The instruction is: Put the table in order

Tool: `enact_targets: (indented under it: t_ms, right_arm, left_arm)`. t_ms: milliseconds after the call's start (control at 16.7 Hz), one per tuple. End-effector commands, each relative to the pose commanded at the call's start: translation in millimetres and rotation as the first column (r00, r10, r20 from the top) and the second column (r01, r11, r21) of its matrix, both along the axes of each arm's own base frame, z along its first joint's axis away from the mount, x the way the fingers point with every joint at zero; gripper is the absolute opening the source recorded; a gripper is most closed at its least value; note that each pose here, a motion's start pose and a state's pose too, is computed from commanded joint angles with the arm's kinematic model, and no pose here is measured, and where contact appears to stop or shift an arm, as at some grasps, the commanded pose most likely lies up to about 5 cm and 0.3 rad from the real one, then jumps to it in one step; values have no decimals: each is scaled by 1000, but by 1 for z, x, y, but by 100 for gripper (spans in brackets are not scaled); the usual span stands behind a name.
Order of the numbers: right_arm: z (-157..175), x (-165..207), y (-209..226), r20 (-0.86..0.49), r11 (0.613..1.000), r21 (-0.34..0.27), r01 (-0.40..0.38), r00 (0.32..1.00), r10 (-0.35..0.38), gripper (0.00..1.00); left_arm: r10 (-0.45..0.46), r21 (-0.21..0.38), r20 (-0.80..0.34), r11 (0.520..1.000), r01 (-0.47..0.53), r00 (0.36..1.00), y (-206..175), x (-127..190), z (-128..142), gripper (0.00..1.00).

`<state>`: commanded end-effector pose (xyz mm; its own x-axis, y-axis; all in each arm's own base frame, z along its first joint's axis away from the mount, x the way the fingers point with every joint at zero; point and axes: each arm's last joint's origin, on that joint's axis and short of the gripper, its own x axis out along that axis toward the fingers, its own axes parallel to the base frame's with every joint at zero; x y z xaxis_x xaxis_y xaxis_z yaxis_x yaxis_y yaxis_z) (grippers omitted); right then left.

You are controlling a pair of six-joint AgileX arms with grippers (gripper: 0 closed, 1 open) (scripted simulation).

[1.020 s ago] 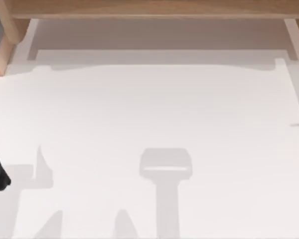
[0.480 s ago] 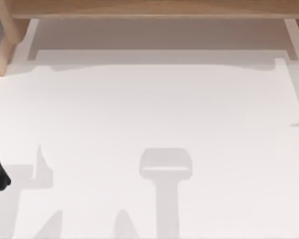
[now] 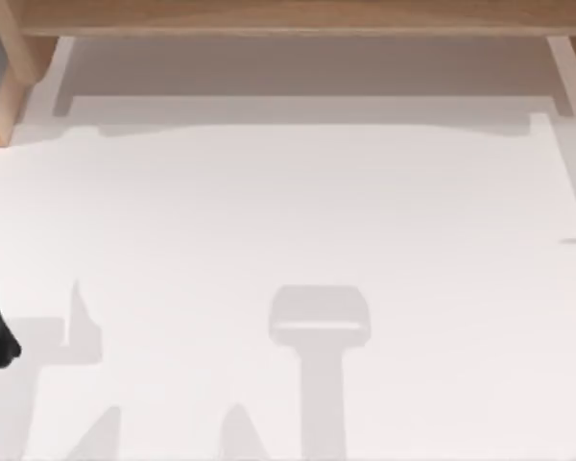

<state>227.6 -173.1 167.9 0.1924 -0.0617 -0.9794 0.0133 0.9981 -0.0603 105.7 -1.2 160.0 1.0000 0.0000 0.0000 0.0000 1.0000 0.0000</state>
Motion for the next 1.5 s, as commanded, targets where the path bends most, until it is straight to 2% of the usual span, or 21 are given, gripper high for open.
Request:
enact_targets:
  t_ms: [480, 960, 1200, 1500]
  right_arm:
    - [0, 2, -2, 16, 1000, -11, 0, 1000, 0, 0]
    - [-30, -7, 4, -91, 998, 63, 6, 996, 0, 0]
    - [-30, -7, 4, -91, 998, 63, 6, 996, 0, 0]
    - [-30, -7, 4, -91, 998, 63, 6, 996, 0, 38]
  left_arm:
    - [0, 0, 0, 1000, 0, 1000, 0, 0, 0, 100]
    - [0, 0, 0, 1000, 0, 1000, 0, 0, 0, 100]
    - [0, 0, 0, 1000, 0, 1000, 0, 0, 0, 100]
    - [0, 0, 0, 1000, 0, 1000, 0, 0, 0, 100]
